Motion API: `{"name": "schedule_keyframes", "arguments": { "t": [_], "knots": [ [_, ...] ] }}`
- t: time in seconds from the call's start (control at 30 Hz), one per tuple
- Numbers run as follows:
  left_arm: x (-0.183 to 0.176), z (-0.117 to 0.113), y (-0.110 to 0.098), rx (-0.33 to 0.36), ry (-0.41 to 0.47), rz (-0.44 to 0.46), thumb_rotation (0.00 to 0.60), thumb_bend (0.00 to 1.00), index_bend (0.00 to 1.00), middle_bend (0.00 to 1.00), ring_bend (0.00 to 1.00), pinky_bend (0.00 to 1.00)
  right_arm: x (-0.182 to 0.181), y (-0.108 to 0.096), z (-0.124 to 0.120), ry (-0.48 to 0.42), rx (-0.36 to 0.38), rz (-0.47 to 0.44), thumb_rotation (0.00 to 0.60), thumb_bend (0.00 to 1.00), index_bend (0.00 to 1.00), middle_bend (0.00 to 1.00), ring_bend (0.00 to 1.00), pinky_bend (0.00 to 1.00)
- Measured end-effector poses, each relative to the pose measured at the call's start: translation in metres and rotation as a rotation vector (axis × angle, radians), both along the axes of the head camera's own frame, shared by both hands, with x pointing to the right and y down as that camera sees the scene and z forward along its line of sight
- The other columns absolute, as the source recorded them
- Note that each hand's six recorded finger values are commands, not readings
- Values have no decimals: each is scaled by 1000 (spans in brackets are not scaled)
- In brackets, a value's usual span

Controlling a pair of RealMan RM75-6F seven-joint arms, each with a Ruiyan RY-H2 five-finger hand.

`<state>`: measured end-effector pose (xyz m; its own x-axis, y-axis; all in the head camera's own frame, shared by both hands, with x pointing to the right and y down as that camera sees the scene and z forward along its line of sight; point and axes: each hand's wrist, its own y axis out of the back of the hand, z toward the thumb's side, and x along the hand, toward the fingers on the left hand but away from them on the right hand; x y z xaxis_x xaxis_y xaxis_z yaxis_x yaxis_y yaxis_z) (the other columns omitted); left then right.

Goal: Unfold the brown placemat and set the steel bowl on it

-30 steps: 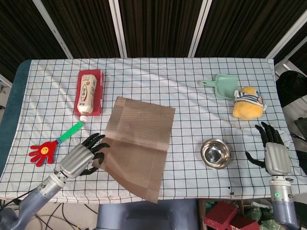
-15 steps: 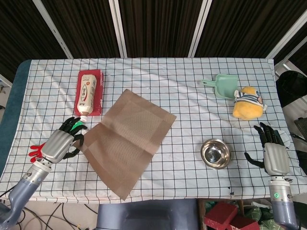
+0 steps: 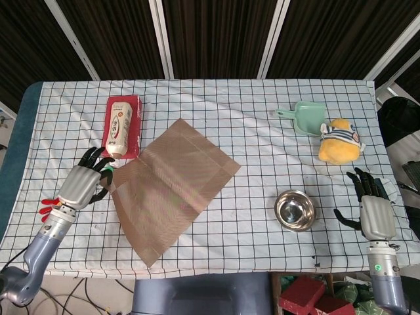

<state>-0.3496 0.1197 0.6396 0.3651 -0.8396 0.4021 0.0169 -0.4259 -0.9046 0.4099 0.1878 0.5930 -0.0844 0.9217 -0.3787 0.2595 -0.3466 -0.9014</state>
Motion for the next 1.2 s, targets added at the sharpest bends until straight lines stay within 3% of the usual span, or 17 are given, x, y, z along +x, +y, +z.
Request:
{"name": "schedule_keyframes", "arguments": {
  "t": [0.37,0.57,0.63,0.73,0.97,1.2],
  "knots": [
    [-7,9,-19,57,-55,-83,600,388,661,241,37,59,-1,0,0,-3,-4,-2,600,181,139,37,26,161],
    [-12,10,-20,54,-61,-107,600,251,554,207,35,34,-1,0,0,-6,-5,-2,600,181,139,37,26,161],
    [-15,9,-19,48,-57,-113,600,148,467,180,31,21,-1,-1,0,-7,-5,-2,600,181,139,36,26,161],
    [-20,7,-16,40,-64,-113,600,67,339,146,27,16,-1,-1,0,-7,-5,-2,600,181,139,37,25,161],
    [-33,-3,-12,28,-29,-152,600,60,249,120,1,0,-3,-2,-1,-9,-6,-7,600,163,145,37,26,161],
    [-40,-31,1,48,62,-223,600,60,205,105,1,0,-10,-5,-5,-8,3,-35,600,110,160,37,26,161]
  ]
}}
